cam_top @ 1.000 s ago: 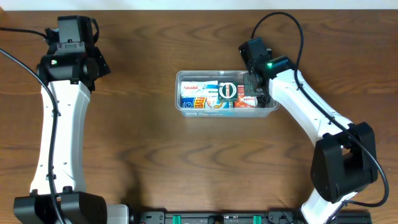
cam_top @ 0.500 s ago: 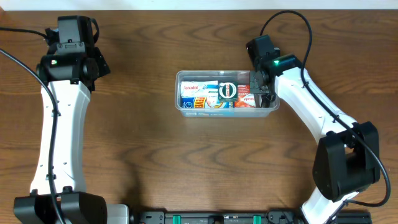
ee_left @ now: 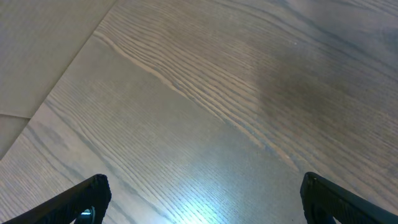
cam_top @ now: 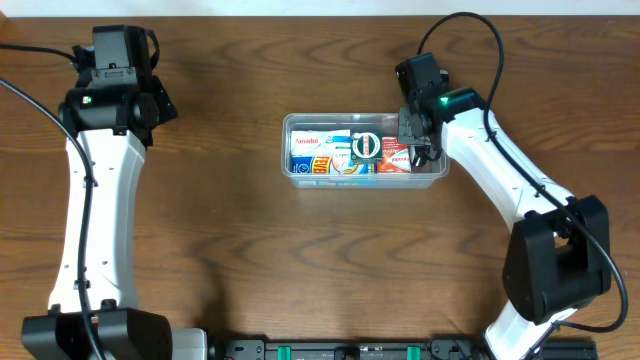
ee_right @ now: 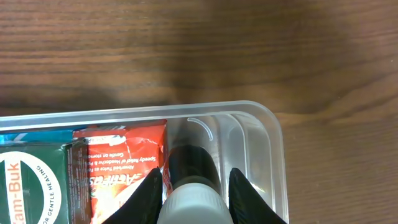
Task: Pack container
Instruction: 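Lower the bottle upright into the container's right end and release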
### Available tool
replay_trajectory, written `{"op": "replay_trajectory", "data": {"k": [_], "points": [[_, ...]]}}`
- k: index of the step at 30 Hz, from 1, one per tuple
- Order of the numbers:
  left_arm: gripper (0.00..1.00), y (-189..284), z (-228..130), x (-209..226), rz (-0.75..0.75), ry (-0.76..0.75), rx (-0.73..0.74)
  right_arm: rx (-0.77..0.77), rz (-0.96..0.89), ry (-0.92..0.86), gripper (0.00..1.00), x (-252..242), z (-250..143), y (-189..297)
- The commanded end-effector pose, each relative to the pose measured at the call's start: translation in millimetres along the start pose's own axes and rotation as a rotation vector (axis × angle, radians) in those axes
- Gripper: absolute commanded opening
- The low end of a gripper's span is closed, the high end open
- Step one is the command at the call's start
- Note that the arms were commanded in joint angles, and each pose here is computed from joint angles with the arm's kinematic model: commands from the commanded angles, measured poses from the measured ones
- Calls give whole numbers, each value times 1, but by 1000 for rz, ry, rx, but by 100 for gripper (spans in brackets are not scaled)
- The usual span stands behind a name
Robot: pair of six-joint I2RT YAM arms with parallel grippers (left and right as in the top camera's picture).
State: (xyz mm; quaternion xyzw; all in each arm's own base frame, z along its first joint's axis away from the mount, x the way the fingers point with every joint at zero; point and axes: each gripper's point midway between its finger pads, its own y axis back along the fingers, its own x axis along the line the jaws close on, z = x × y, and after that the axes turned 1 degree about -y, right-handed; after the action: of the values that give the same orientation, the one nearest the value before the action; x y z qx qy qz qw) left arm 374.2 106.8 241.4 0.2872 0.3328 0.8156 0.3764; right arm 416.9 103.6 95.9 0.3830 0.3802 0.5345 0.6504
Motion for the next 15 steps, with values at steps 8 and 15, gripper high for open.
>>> {"op": "replay_trajectory", "data": {"k": [8, 15], "points": [[98, 2, 4, 6, 21, 6, -15, 3, -18, -11, 22, -6, 1, -1], [98, 2, 4, 6, 21, 6, -15, 23, -27, 4, 31, -9, -4, -1]]}}
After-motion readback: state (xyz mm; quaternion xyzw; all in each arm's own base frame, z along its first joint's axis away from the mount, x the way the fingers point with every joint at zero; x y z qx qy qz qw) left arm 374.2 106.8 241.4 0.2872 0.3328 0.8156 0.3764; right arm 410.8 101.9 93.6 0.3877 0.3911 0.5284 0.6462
